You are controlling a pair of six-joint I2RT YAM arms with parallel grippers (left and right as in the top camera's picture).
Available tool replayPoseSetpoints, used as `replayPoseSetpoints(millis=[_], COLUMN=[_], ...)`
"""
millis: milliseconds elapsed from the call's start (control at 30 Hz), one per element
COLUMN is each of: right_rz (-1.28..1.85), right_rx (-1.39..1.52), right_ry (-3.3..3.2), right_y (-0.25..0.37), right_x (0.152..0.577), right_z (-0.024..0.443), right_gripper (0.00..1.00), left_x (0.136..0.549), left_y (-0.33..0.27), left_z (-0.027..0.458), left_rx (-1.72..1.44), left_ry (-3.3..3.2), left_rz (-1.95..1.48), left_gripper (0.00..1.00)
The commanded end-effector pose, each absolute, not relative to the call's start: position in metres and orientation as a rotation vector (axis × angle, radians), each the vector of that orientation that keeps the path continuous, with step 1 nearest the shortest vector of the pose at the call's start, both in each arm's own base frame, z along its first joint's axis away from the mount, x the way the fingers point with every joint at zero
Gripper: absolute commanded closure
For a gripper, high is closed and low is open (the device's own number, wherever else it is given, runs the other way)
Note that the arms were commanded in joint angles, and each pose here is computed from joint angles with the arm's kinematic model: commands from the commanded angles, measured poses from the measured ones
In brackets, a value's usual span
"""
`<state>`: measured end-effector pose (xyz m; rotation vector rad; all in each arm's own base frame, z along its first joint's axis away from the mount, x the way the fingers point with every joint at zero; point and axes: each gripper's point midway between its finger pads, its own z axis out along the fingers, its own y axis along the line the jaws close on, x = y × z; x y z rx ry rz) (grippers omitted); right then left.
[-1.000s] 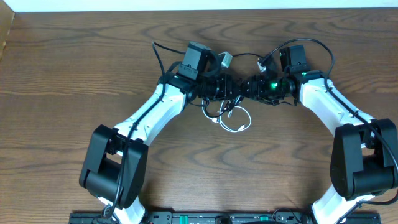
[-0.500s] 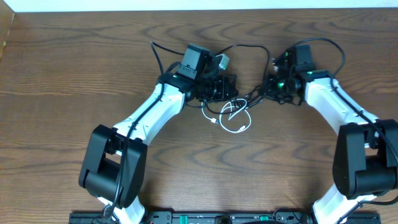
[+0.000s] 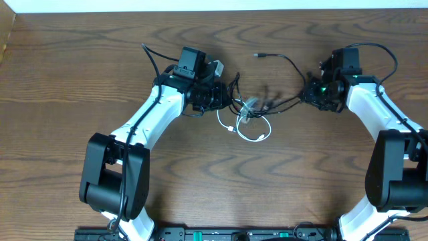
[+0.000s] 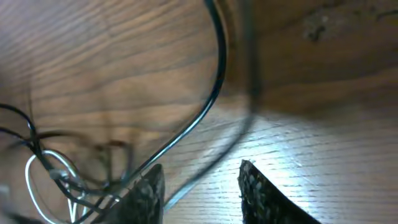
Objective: Untangle cables
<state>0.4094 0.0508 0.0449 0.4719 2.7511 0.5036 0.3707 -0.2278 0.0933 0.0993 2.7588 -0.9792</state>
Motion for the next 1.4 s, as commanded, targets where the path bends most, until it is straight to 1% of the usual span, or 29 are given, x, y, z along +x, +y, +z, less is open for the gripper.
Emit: replayPoseSetpoints(millis=[0,33,67,100,233,267,300,433,467,533,600,733,867,933,1000,1133,1233,1367], right_rz=[0.469,0.469,0.469,0.469,0.471,0.472,0.473,0.477,0.479,0.481,0.484,0.492,0.506,0.513,0.520,0.533,0.543,0.552], right_rx=[0.471,0.471,0.471,0.470,0.463,0.458,0.452,0.424,0.417,0.405,0.388,0.352,0.281,0.244,0.209,0.148,0.101,0.060], right_ry=[2.764,2.764,2.764,2.764,2.766,2.767,2.768,2.772,2.773,2.775,2.775,2.778,2.779,2.780,2.779,2.779,2.775,2.774], right_y=[0.046,0.046,0.046,0.046,0.048,0.050,0.051,0.059,0.062,0.065,0.070,0.080,0.100,0.111,0.120,0.138,0.151,0.162], right_x=[0.406,0.406,0.406,0.406,0.406,0.406,0.406,0.405,0.405,0.405,0.405,0.404,0.403,0.402,0.400,0.397,0.395,0.392], right_z=[0.039,0.039,0.039,0.039,0.039,0.039,0.039,0.040,0.040,0.040,0.040,0.041,0.042,0.042,0.043,0.044,0.045,0.046], right_gripper=[0.51,0.43,0.37,0.34,0.31,0.31,0.31,0.28,0.28,0.27,0.27,0.27,0.27,0.27,0.26,0.25,0.23,0.23], left_x=[0.374,0.375,0.375,0.375,0.372,0.372,0.372,0.375,0.377,0.379,0.379,0.374,0.369,0.369,0.370,0.373,0.372,0.372], left_y=[-0.211,-0.207,-0.202,-0.200,-0.199,-0.199,-0.199,-0.193,-0.186,-0.170,-0.153,-0.119,-0.099,-0.093,-0.087,-0.071,-0.069,-0.062], left_z=[0.081,0.079,0.076,0.074,0.073,0.072,0.072,0.070,0.067,0.061,0.056,0.050,0.049,0.048,0.048,0.047,0.047,0.049], left_rx=[0.094,0.083,0.071,0.066,0.060,0.060,0.060,0.046,0.030,-0.020,-0.070,-0.148,-0.183,-0.203,-0.229,-0.366,-0.444,-0.549], left_ry=[2.779,2.786,2.796,2.800,2.816,2.816,2.816,2.818,2.822,2.834,2.849,2.866,2.878,2.883,2.882,2.881,2.914,2.925], left_rz=[-0.831,-0.790,-0.749,-0.734,-0.727,-0.727,-0.727,-0.669,-0.606,-0.478,-0.337,-0.074,0.051,0.057,0.060,0.027,-0.158,-0.350], left_gripper=[0.92,0.92,0.92,0.92,0.92,0.89,0.84,0.83,0.79,0.75,0.67,0.57,0.43,0.41,0.36,0.21,0.16,0.16])
